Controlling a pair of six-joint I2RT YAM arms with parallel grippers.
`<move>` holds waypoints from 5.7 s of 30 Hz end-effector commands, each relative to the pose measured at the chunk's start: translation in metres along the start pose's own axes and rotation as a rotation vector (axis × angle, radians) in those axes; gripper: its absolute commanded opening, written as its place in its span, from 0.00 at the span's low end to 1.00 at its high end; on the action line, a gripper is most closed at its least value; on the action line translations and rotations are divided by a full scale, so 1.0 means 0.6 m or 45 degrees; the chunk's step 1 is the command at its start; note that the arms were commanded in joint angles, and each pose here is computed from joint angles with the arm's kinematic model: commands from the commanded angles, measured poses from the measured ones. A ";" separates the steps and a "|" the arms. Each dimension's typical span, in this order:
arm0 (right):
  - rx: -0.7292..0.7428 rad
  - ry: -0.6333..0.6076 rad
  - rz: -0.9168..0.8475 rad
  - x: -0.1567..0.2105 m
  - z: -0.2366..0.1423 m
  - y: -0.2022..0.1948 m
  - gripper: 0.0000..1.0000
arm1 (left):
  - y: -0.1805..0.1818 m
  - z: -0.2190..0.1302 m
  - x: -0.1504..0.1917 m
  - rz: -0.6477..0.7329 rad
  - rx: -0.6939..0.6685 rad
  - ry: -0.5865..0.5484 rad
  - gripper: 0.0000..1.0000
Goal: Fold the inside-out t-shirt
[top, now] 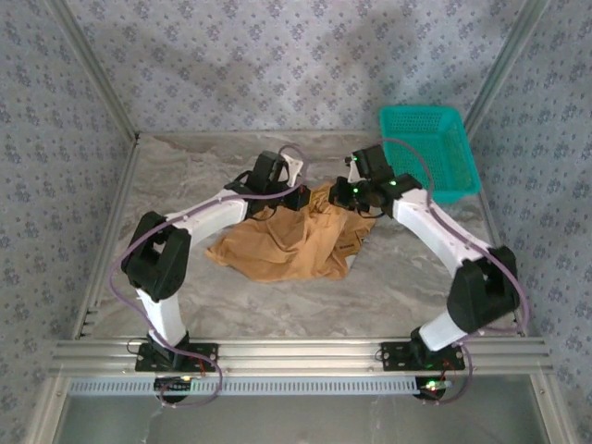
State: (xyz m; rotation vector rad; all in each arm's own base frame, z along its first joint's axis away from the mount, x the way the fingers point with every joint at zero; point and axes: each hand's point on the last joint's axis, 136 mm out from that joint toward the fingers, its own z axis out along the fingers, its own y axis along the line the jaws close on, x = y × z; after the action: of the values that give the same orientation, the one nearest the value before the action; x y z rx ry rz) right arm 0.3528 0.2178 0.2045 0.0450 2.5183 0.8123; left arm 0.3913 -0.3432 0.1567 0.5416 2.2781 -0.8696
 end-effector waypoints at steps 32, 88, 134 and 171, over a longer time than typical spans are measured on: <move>-0.145 0.118 0.215 0.088 0.054 -0.106 0.00 | -0.101 0.037 0.096 0.433 0.179 -0.063 0.41; 0.318 0.038 0.154 0.061 -0.012 -0.191 0.40 | -0.054 0.091 0.093 0.321 -0.187 0.359 0.40; 0.274 0.198 0.252 0.138 0.106 -0.195 0.04 | -0.137 -0.050 -0.082 -0.366 0.490 0.056 0.00; -0.113 0.026 -0.031 0.051 -0.020 -0.026 0.00 | -0.060 0.021 -0.030 -0.422 0.368 0.146 0.00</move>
State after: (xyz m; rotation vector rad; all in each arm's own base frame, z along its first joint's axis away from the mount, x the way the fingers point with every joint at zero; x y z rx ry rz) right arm 0.3489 0.1954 0.1641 0.0814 2.5340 0.7363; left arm 0.3735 -0.3793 0.1773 0.3237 2.4154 -1.4077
